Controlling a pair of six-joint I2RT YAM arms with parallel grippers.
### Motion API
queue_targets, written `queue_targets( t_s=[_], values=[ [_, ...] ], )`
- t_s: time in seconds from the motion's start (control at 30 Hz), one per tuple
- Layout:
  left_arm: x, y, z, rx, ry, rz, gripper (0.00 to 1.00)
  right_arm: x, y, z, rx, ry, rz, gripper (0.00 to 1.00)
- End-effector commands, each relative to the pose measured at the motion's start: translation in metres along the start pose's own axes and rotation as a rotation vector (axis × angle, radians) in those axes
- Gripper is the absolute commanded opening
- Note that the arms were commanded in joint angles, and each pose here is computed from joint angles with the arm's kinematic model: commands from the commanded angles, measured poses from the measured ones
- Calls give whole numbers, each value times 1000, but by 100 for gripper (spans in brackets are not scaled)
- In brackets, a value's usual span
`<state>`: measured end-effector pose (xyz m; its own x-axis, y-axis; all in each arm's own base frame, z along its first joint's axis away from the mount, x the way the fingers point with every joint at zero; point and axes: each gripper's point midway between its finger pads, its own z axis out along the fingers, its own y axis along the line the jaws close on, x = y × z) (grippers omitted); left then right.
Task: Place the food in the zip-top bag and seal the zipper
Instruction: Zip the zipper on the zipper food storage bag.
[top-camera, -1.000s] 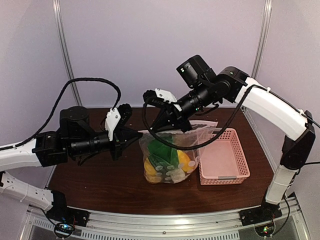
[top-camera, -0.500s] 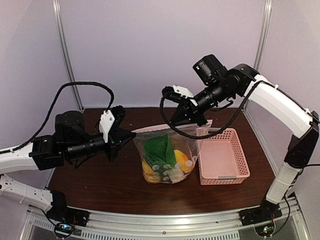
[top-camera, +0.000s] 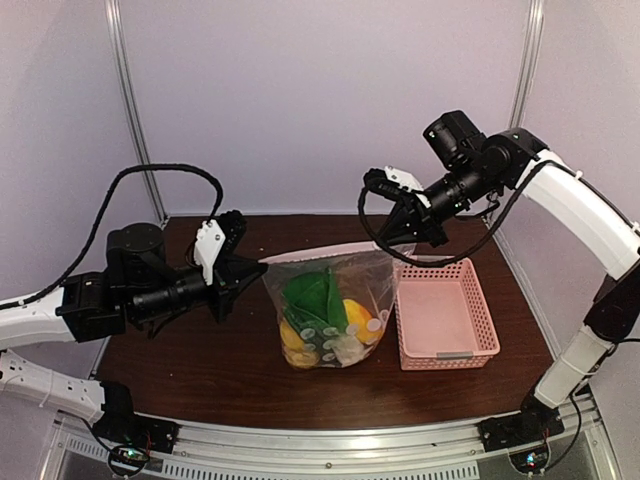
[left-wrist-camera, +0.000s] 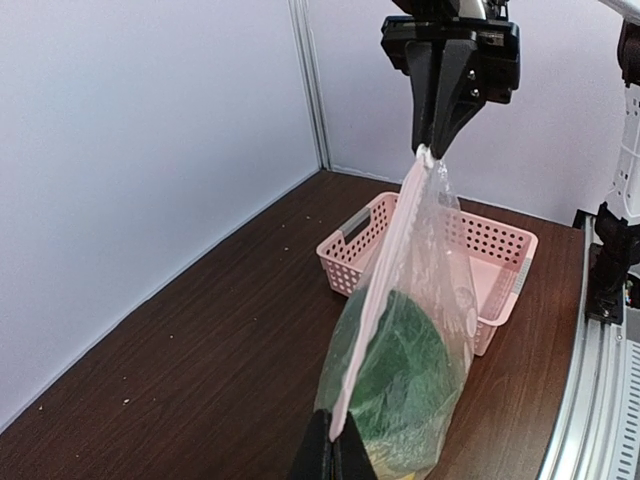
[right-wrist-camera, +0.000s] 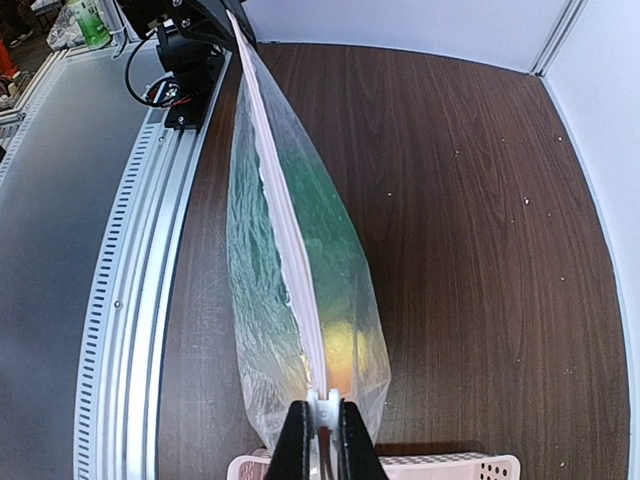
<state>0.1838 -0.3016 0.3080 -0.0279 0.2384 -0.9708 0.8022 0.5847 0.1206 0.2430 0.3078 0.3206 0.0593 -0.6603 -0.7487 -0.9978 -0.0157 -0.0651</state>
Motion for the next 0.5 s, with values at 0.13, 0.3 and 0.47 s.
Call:
queue_targets(
  t_s=[0.13,0.3,0.47],
  values=[
    [-10,16,-8,-76,-51,-23,0,39,-10,-18,55,116,63,0],
    [-8,17,-8,-81,-48,-23,0,47,-15,-24,69,123,82,0],
    [-7,18,-5,-90,-46,-18,0,51,-18,-26,78,122,89,0]
  ],
)
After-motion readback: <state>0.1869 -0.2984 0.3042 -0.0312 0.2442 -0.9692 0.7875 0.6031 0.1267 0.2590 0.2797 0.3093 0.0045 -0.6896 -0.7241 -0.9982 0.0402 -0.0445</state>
